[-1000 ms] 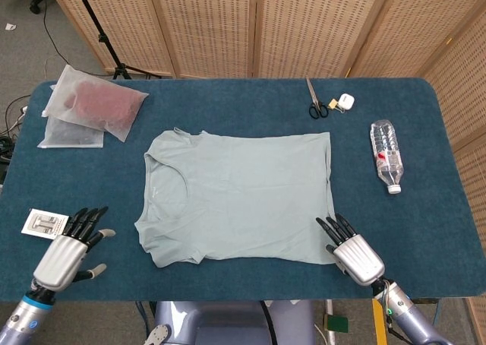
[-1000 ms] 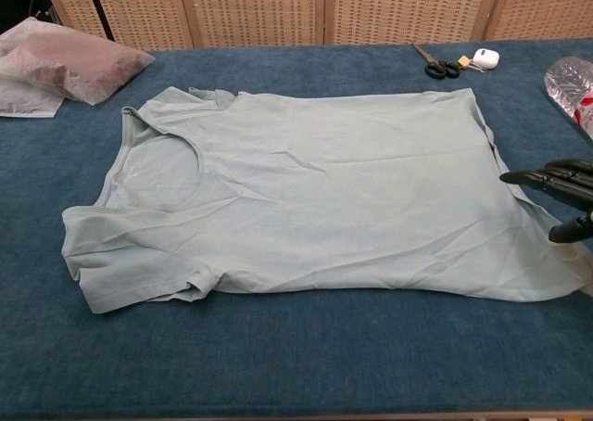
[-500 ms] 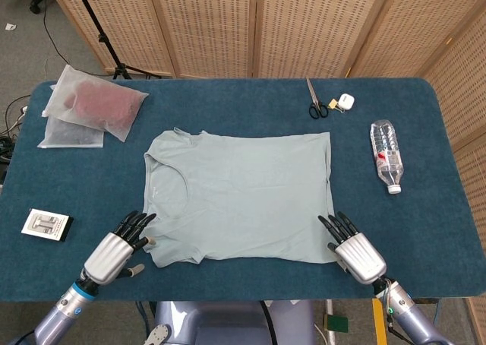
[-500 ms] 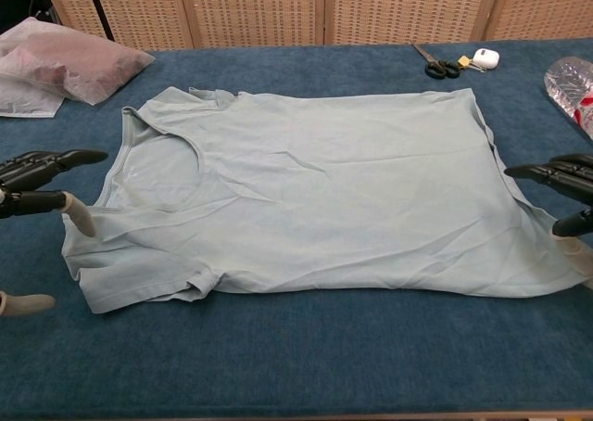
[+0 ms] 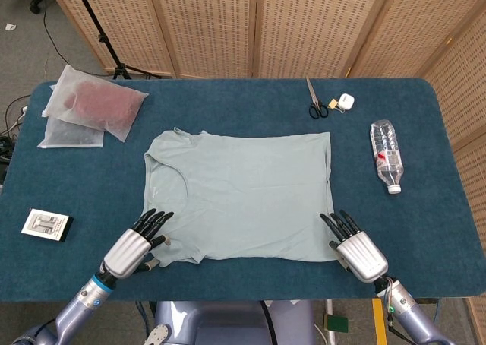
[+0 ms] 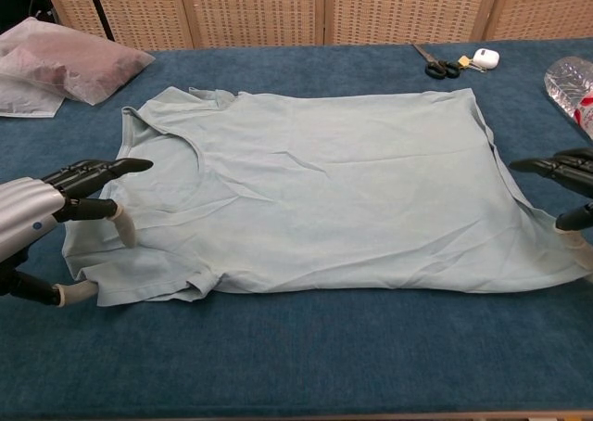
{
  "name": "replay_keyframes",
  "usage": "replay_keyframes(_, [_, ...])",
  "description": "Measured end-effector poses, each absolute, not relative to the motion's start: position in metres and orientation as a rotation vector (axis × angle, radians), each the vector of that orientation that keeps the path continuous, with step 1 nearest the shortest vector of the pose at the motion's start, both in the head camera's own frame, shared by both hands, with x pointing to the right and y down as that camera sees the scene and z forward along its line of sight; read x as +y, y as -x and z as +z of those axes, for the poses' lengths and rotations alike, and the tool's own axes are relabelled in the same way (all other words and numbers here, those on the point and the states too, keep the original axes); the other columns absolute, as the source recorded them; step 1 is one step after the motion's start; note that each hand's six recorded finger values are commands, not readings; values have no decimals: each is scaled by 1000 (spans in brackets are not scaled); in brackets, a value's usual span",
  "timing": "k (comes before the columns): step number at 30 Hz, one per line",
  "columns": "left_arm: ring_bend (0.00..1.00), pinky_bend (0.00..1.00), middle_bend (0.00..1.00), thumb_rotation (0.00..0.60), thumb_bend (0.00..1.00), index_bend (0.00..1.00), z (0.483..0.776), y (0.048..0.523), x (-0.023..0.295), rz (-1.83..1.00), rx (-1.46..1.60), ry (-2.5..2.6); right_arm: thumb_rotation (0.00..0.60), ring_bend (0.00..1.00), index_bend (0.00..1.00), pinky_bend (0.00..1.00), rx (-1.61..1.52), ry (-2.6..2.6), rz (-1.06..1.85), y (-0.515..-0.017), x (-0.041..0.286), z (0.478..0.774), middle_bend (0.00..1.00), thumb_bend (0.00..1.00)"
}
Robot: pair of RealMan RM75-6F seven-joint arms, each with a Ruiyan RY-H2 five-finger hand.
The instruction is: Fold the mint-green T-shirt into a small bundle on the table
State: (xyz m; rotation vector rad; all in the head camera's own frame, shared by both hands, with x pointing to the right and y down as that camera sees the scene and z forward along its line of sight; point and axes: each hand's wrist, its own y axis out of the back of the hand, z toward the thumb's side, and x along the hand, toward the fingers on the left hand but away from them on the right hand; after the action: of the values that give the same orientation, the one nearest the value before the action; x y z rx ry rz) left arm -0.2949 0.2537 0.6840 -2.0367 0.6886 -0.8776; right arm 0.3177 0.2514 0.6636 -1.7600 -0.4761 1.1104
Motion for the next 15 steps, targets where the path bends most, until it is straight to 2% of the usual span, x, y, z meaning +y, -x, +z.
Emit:
replay_keyframes(7, [0,0,0,600,346,660,687,293,254,-879,695,2039,600,0,658,0,-479,1761,1112,-318,251,663,0,466])
replay_keyframes(10, [0,0,0,600,387,704,688,293,255,-881,701,2045,600,0,659,0,-481,1759,1112,-318,251,662,0,466])
replay_keyframes(15, [0,0,0,600,465,725,690,296,256,-887,722,2057,600,0,659,0,-481,1760,1111,-318,251,662,0,466])
